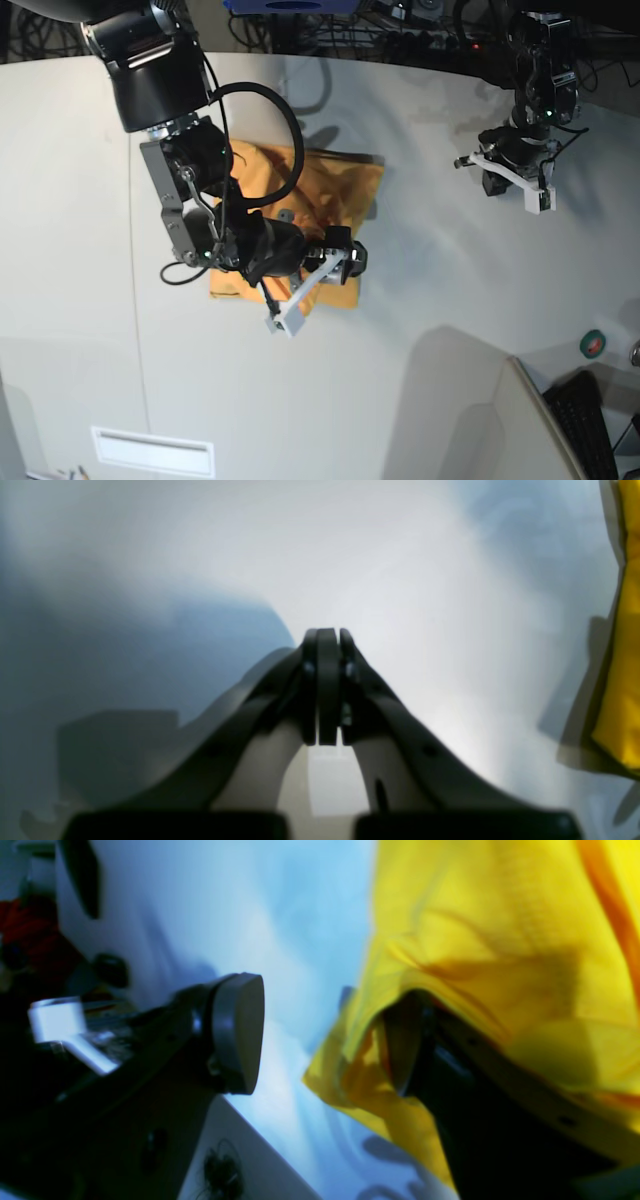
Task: Layout the t-shirt on the table in an organized manner, then fold the t-shirt properly
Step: 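Press and smooth the folded shirt bundle with the right gripper, then grasp the bundle edge with the left gripper and flip it over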
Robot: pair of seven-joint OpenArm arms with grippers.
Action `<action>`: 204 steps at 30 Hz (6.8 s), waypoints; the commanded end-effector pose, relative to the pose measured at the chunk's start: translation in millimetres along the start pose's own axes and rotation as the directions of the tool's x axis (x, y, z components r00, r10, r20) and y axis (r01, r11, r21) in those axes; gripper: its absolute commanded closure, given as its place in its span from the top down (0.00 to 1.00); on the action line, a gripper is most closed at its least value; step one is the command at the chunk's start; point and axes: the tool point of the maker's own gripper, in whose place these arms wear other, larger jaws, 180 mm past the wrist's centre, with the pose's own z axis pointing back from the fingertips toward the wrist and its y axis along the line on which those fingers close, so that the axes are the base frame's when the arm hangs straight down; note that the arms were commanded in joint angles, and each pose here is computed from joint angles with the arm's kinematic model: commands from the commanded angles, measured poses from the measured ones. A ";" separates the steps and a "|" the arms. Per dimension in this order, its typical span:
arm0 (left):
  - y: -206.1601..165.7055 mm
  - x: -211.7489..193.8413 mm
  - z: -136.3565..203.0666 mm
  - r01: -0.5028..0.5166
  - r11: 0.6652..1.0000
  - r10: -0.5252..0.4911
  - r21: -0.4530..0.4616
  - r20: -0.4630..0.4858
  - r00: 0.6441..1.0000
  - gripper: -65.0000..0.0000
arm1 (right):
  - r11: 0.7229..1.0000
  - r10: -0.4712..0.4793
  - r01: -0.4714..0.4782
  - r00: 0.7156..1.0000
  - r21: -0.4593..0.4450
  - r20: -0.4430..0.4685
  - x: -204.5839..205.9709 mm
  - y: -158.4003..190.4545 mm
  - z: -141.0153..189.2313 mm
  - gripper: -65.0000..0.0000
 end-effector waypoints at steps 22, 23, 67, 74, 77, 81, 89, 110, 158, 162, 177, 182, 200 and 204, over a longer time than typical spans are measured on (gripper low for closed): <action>10.8 24.9 0.2 0.014 1.000 -0.015 0.014 0.062 0.998 0.00 | 0.965 0.149 -0.097 0.968 -0.245 0.204 63.9 -50.4 98.8 0.00; 11.5 24.4 0.6 0.016 1.000 -0.017 0.015 0.061 0.998 0.00 | 0.963 0.147 -0.088 0.963 -0.254 0.227 69.8 -53.7 106.3 0.00; 12.0 28.7 -0.3 0.022 1.000 -0.023 0.016 0.068 0.997 0.00 | 0.929 0.304 -0.288 0.952 -0.234 0.034 17.0 -39.2 36.3 0.00; 10.6 30.6 0.1 0.025 1.000 -0.026 0.014 0.073 0.997 0.00 | 0.929 0.308 -0.293 0.951 -0.224 0.034 39.9 -15.5 -5.5 0.00; 11.1 28.1 1.0 0.026 1.000 -0.027 0.015 0.068 0.997 0.00 | 0.906 0.358 -0.347 0.934 -0.242 0.002 39.1 -9.4 -31.3 0.00; 11.5 26.3 1.4 0.026 1.000 -0.027 0.015 0.063 0.998 0.00 | 0.868 0.405 -0.396 0.914 -0.300 -0.035 42.1 -17.1 -57.1 0.00; 4.0 27.2 -0.2 0.029 1.000 -0.029 0.000 0.065 0.997 0.00 | 0.834 0.480 -0.458 0.877 -0.308 -0.007 69.0 -1.8 -50.4 0.00; -147.8 64.4 -9.8 -0.054 0.922 0.054 -0.382 -0.011 0.998 1.00 | 0.867 0.260 -0.098 0.925 -0.488 0.276 70.4 -122.6 132.2 0.00; -265.5 -35.4 -29.5 0.810 -0.442 -0.875 -0.385 0.385 -0.295 0.00 | 0.838 0.127 0.074 0.937 -0.541 0.325 37.8 -181.8 171.7 0.00; -283.0 -47.3 -31.8 0.802 -0.430 -0.880 -0.414 0.390 -0.271 0.00 | 0.836 0.116 0.078 0.942 -0.544 0.313 29.0 -184.4 171.0 0.00; -303.8 -30.6 -53.2 0.845 -0.275 -0.939 -0.459 0.315 -0.135 0.00 | 0.814 0.085 0.133 0.935 -0.565 0.344 24.6 -199.9 187.2 0.00; -307.9 -30.1 -51.5 0.845 -0.282 -0.936 -0.454 0.322 -0.140 0.00 | 0.815 0.086 0.133 0.935 -0.564 0.345 24.9 -199.4 187.2 0.00; -339.0 39.4 -34.9 0.905 -0.313 -0.911 -0.288 0.361 -0.200 0.70 | 0.831 0.103 0.117 0.928 -0.544 0.357 29.3 -186.4 187.8 0.00; -344.9 90.9 -13.0 0.961 -0.192 -0.915 -0.200 0.391 -0.101 0.70 | 0.862 0.127 0.083 0.920 -0.499 0.372 24.6 -157.4 189.1 0.00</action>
